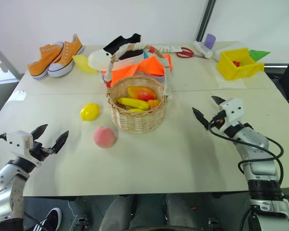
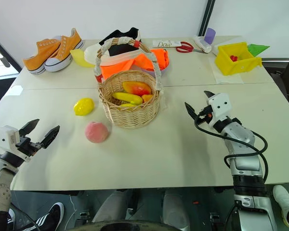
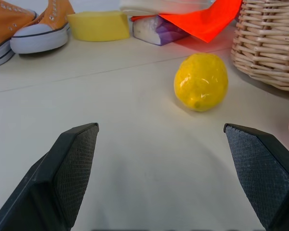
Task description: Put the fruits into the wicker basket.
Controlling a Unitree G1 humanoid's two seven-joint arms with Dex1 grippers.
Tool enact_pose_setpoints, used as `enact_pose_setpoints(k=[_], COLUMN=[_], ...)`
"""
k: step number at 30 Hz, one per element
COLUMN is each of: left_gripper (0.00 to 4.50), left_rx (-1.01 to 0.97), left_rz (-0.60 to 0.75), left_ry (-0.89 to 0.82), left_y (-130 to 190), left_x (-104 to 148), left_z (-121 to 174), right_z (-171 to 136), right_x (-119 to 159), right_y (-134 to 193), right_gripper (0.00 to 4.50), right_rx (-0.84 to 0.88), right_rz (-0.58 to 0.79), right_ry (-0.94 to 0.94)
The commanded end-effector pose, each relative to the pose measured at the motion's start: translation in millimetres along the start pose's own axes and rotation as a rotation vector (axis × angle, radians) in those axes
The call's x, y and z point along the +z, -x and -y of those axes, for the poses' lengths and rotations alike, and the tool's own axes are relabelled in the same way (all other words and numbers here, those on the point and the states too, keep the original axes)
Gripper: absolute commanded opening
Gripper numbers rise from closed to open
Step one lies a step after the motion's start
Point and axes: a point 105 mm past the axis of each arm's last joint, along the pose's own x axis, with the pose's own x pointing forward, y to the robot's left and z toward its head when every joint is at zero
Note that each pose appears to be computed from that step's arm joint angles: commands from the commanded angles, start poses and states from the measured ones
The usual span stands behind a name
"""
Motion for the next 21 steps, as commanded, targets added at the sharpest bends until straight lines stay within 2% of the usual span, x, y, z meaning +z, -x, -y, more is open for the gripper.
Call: enact_pose_setpoints(k=[1,4,21], left_gripper=[4.5,4.5,4.5], left_rx=[-0.005,0.014,-0.013], left_rz=[0.032,0.015,0.041], left_ry=[-0.039,-0.085,-0.036], left_y=[0.1,-0.8,-1.0], left_x=[8.5,6.8,10.9], left_z=[-0.2,-1.0,-0.3], right_z=[2.7,2.4,0.9], right_x=[15.5,15.4,15.4], right_y=[-1.3,-1.3,-1.9], right_gripper=[4.47,4.47,4.47], right_rx=[0.002,0.003,0.01], right_rz=[0.053,0.052,0.051], right_ry=[0.039,0.038,0.041])
